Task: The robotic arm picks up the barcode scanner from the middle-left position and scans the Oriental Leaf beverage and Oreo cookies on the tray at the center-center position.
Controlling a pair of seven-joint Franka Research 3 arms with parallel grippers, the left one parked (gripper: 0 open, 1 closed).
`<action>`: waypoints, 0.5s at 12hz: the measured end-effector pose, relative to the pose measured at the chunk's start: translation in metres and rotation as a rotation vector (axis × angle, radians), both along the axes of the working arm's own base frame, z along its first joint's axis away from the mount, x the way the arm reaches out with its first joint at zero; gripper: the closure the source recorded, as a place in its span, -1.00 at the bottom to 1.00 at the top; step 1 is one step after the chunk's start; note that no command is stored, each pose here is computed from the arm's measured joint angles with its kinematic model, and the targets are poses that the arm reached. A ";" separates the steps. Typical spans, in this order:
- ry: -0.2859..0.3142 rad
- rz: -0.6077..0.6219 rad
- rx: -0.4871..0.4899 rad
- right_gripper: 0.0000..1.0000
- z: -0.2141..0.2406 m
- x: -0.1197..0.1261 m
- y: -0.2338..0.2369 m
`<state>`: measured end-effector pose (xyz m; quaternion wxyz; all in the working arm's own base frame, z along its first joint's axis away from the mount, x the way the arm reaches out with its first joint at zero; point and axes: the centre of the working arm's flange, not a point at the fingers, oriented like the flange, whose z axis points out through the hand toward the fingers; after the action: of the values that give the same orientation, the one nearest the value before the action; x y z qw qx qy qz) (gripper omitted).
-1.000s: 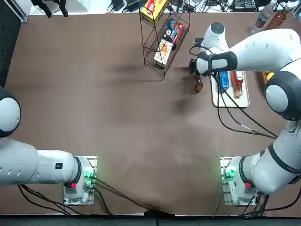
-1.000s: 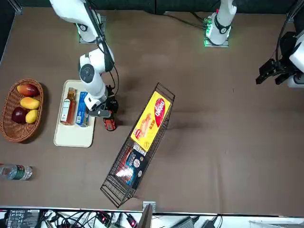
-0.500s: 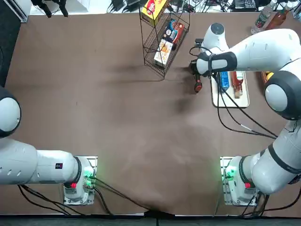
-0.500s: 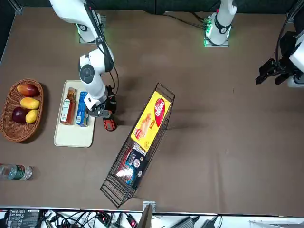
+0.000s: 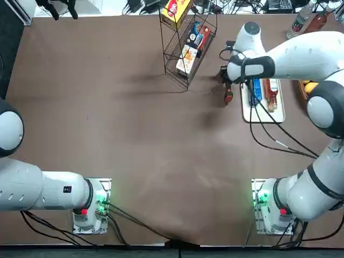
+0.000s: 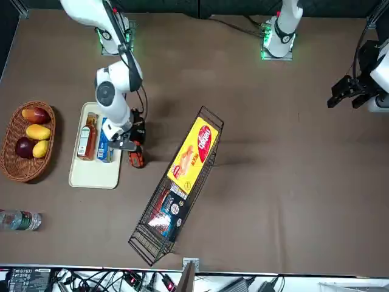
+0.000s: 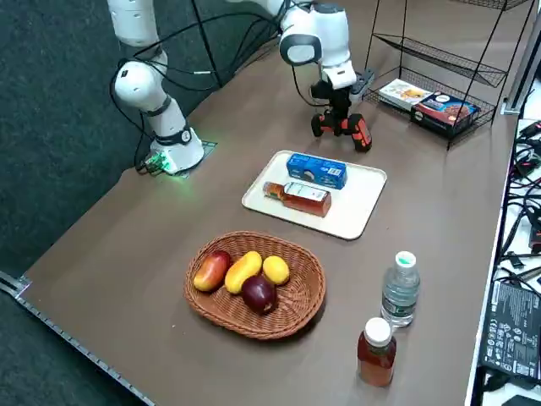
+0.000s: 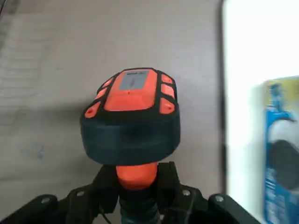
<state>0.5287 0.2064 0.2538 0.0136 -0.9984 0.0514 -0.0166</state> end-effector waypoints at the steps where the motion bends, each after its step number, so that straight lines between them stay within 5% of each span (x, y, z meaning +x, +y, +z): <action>1: 0.009 -0.018 0.001 0.15 0.016 0.003 -0.012; 6: 0.062 -0.038 0.006 0.15 0.085 0.009 -0.080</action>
<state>0.5381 0.1265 0.3392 0.0146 -0.9973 0.0709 0.0141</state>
